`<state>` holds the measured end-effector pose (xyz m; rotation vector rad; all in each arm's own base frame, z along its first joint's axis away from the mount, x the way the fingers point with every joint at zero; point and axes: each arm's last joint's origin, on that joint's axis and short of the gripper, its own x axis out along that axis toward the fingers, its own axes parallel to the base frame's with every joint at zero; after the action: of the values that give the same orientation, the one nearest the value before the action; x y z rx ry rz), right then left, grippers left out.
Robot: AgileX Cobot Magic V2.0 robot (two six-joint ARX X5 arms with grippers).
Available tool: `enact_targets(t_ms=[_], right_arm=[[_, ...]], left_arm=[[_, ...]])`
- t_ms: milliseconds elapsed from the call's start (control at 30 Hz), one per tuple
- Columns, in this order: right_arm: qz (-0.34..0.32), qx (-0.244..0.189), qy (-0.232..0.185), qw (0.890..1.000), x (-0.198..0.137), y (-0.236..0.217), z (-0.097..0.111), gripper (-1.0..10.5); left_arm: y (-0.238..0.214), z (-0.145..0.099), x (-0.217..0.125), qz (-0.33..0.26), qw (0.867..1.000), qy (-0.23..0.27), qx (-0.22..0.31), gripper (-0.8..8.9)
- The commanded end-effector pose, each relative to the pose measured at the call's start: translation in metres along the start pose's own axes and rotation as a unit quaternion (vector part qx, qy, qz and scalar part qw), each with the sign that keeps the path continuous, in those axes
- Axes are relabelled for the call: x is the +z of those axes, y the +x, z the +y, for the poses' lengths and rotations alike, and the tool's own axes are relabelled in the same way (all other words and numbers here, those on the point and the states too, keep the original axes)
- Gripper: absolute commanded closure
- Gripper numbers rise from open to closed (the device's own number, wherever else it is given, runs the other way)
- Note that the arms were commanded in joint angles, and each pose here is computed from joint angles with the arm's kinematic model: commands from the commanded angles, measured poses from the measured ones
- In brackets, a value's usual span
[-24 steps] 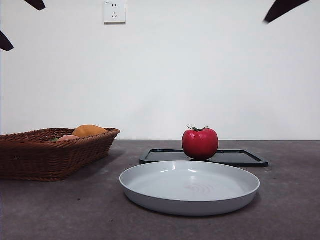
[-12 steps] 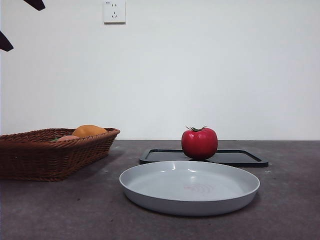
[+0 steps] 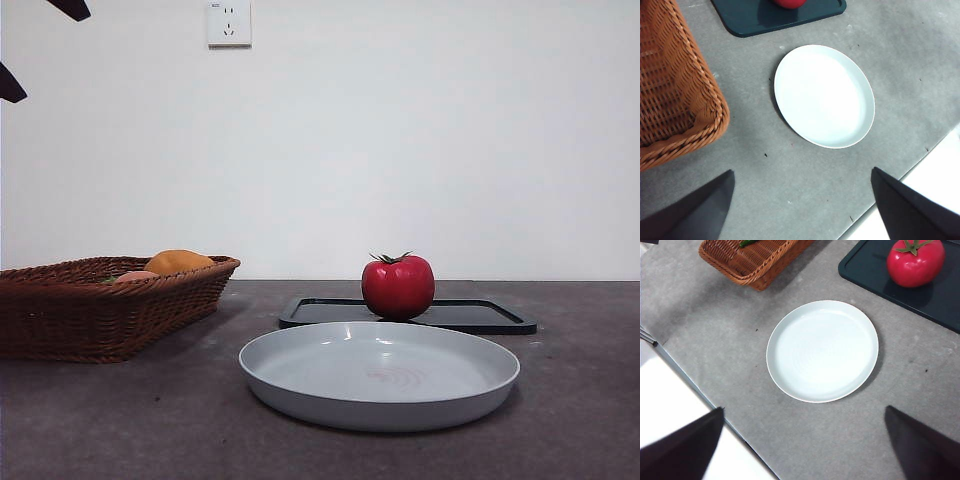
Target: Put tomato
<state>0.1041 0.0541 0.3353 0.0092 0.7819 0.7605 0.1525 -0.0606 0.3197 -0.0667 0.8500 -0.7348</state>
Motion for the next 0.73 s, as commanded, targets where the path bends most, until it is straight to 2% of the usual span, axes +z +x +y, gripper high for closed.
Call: enact_targets(t_ms=[33, 100, 167, 733], right_arm=[[-0.002, 0.004, 0.001, 1.0, 0.0021, -0.0003, 0.0009, 6.6], [-0.002, 0.004, 0.001, 1.0, 0.0021, -0.0003, 0.0009, 7.9], [-0.002, 0.004, 0.001, 1.0, 0.0021, -0.0003, 0.0009, 9.3], [-0.021, 0.002, -0.008, 1.0, 0.0059, -0.0007, 0.0009, 9.4]], left_arm=[[-0.0012, -0.0015, 0.0034, -0.004, 1.0, 0.006, -0.005, 5.96], [-0.0012, -0.0015, 0.0034, -0.004, 1.0, 0.006, -0.005, 7.71], [-0.0012, -0.0015, 0.0034, -0.004, 1.0, 0.006, -0.005, 8.05], [-0.0014, -0.0015, 0.0036, -0.005, 1.0, 0.006, -0.005, 8.05]])
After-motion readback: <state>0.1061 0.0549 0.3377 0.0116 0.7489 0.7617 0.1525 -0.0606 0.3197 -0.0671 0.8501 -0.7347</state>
